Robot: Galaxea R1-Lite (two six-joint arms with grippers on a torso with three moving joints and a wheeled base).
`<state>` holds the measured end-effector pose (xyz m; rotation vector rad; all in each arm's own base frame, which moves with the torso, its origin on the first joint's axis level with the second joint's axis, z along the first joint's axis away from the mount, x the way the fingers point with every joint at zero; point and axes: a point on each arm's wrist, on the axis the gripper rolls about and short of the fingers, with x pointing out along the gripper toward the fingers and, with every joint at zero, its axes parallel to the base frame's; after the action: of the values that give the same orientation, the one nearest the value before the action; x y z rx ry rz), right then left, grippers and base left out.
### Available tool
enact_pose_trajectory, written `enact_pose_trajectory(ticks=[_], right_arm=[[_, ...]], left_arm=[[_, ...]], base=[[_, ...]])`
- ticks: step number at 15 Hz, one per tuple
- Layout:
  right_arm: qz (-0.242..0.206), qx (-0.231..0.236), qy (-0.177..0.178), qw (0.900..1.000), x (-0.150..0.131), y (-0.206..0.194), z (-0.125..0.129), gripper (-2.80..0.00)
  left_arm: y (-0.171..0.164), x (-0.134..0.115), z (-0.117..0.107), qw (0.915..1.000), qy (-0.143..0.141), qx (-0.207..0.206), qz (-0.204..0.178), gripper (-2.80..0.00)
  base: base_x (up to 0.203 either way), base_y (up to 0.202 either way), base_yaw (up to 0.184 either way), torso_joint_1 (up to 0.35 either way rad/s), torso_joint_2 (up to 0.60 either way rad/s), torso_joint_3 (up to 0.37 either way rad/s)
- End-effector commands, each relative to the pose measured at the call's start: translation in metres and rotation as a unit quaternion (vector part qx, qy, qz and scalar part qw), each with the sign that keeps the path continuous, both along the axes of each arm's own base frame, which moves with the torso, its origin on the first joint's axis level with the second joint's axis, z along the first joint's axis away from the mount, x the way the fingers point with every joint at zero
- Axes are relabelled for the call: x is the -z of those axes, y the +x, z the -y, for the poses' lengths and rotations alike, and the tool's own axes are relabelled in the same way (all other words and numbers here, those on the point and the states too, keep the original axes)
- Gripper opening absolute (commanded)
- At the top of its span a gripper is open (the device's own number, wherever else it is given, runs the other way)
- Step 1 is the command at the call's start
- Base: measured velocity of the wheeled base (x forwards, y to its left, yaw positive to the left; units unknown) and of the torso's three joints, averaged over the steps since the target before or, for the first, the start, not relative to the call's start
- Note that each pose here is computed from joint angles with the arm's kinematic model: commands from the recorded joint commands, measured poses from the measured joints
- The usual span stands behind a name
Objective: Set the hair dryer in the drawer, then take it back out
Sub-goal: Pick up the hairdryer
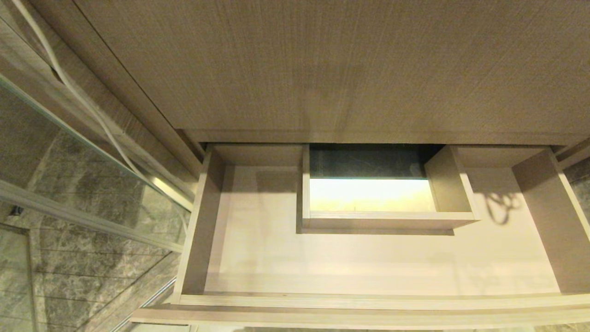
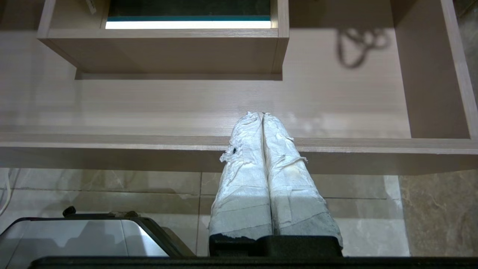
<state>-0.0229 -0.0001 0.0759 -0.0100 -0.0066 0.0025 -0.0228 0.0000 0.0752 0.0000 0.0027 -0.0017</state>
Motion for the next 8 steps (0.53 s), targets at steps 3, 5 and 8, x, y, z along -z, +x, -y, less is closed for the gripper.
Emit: enact_pose_trajectory(ticks=[3, 5, 8], right_arm=[[-0.001, 0.0, -0.003, 1.0, 0.0003, 0.0002, 0.0, -2.8], [-0.001, 0.0, -0.003, 1.0, 0.0003, 0.0002, 0.0, -2.8], [-0.001, -0.001, -0.004, 1.0, 0.0003, 0.0002, 0.0, -2.8]], left_arm=[[0.0, -0.0001, 0.0, 1.0, 0.0, 0.0, 0.001, -2.8], [0.0, -0.0001, 0.0, 1.0, 0.0, 0.0, 0.001, -2.8], [0.0, -0.0001, 0.0, 1.0, 0.0, 0.0, 0.001, -2.8]], base=[[0.0, 0.0, 0.0, 0.11, -0.29, -0.171], [0.0, 0.0, 0.0, 0.186, -0.43, -0.254], [0.0, 0.0, 0.0, 0.202, -0.46, -0.266]])
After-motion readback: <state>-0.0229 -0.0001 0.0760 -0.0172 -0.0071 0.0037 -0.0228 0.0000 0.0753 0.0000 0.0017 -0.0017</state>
